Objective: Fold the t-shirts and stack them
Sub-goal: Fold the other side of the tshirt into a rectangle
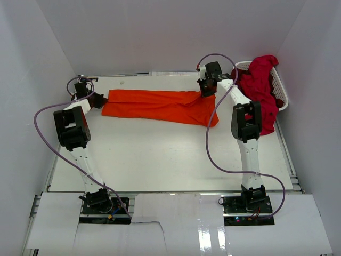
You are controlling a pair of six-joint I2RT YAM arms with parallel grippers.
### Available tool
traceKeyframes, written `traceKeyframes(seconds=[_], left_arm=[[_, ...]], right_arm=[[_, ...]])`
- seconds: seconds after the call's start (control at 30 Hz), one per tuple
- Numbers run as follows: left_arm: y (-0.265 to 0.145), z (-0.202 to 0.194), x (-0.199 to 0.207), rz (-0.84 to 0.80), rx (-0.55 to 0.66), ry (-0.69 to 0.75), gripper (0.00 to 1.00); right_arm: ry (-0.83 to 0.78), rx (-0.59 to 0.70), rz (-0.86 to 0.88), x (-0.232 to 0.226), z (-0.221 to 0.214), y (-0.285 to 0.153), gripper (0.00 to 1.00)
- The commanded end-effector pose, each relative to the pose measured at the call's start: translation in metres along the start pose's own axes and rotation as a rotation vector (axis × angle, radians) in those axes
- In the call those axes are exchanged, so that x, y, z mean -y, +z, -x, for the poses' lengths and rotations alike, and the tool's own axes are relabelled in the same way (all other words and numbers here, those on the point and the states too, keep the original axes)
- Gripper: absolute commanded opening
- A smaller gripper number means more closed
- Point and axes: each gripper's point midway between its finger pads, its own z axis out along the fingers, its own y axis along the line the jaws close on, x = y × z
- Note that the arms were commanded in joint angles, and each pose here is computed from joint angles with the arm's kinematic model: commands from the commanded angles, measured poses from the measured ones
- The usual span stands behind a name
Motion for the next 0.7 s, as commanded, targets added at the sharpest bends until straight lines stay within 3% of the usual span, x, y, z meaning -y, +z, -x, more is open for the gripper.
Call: traceKeyframes(seconds=[0.0, 0.4, 0.67], left_arm=[[-0.005, 0.011, 0.026, -0.096, 0.040, 0.009, 0.00], [-0.003, 0.004, 0.036, -0.193, 0.028, -0.002, 0.01], [-0.006, 0.003, 0.040, -0.215, 0.023, 0.000, 0.15]], right_arm=[[-0.002, 0.053, -0.028, 0.011, 0.012, 0.004, 0.08], [0.002, 0.097, -0.049, 0.017, 0.020, 0.010, 0.09], [0.013, 0.115, -0.049, 0.017, 0.023, 0.008, 0.28]])
